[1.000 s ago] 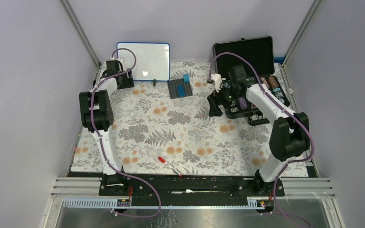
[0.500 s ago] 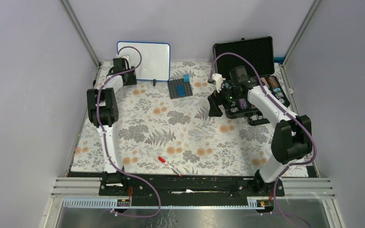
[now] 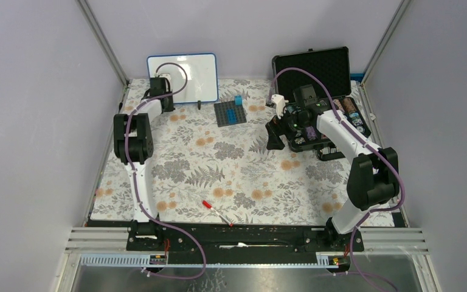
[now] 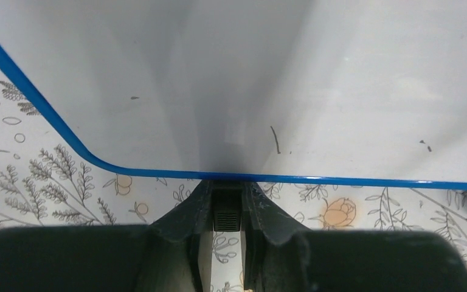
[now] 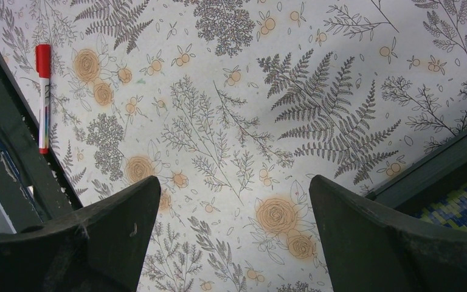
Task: Write a sentence on the whiteboard
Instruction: Move the whiteboard to the center of the board.
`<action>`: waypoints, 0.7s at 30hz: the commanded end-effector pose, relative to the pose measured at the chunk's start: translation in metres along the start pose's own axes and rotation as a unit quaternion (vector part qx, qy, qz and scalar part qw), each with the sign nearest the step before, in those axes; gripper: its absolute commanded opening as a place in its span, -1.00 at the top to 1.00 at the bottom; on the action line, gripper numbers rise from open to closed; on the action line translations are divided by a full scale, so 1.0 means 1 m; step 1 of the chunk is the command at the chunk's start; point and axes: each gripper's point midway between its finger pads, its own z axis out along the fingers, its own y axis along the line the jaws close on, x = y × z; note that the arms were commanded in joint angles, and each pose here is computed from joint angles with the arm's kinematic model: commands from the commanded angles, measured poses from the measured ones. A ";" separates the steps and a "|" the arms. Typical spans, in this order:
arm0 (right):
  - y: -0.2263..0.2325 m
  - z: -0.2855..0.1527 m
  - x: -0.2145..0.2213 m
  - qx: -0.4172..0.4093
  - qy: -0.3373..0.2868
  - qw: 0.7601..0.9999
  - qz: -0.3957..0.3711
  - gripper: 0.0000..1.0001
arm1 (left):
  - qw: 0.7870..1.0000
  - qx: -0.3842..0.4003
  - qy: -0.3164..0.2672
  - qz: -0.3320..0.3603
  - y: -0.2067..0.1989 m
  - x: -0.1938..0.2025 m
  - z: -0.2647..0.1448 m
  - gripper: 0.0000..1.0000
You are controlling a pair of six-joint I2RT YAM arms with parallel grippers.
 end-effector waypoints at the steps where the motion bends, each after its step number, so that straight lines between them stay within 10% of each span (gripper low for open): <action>1: 0.008 -0.007 -0.011 -0.006 -0.022 1.000 0.000 -0.99 | 1.000 -0.014 0.004 0.001 -0.001 0.006 -0.030 0.97; 21: 0.017 -0.010 -0.018 0.010 -0.081 0.996 0.039 -0.99 | 0.993 -0.044 0.111 -0.024 -0.046 0.137 -0.141 1.00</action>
